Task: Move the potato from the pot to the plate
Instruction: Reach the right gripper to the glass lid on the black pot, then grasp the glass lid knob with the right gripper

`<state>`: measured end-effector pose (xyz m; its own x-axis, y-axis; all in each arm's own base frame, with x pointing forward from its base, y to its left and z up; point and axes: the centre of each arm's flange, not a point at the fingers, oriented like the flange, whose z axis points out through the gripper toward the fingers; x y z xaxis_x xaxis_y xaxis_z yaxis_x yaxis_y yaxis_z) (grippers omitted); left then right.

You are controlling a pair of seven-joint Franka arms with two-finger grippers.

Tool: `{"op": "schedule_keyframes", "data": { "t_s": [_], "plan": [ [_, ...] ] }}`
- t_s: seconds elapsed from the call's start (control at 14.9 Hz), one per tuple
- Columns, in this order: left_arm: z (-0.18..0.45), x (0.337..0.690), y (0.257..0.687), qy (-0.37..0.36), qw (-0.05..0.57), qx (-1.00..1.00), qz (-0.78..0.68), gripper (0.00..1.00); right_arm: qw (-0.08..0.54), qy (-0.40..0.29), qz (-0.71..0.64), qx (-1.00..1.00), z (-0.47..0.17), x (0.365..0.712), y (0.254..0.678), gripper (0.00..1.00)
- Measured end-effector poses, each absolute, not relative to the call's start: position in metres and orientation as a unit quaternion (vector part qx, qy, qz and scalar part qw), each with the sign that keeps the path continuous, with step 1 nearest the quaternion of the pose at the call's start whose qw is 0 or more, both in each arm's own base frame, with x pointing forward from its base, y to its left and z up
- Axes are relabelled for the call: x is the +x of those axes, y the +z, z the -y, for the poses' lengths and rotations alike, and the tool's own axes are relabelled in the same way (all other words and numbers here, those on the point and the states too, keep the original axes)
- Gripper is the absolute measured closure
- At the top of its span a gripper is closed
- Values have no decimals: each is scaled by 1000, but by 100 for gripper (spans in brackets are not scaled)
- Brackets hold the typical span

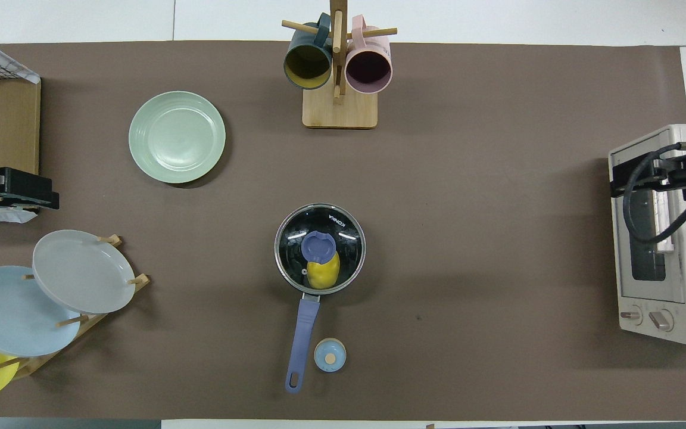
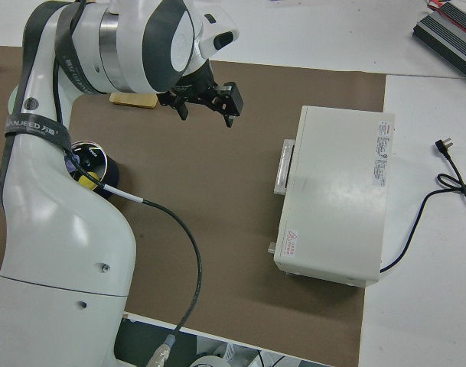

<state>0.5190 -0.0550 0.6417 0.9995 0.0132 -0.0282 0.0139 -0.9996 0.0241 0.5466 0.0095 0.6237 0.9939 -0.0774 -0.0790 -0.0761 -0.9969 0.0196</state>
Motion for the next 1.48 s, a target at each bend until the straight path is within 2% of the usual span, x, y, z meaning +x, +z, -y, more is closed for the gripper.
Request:
{"op": "schedule_keyframes", "data": {
  "t_s": [0.47,0.74,0.87,1.01,1.27,1.48],
  "plan": [
    [54,520,642,-11,12,1000,-9,0,7,-41,34,999,-15,546,623,0],
    [54,521,643,-7,13,1000,-9,0,-9,-72,24,997,-29,533,598,0],
    [54,521,643,-6,13,1000,-10,0,-17,-51,3,999,-43,533,596,0],
    [54,521,642,-8,13,1000,-26,0,-26,-28,-33,999,-90,535,596,0],
    [55,528,629,9,15,998,-58,0,-29,-20,-19,999,-245,528,582,0],
    [56,529,625,15,16,998,-61,0,-40,-9,-26,999,-349,514,537,0]
  ]
}}
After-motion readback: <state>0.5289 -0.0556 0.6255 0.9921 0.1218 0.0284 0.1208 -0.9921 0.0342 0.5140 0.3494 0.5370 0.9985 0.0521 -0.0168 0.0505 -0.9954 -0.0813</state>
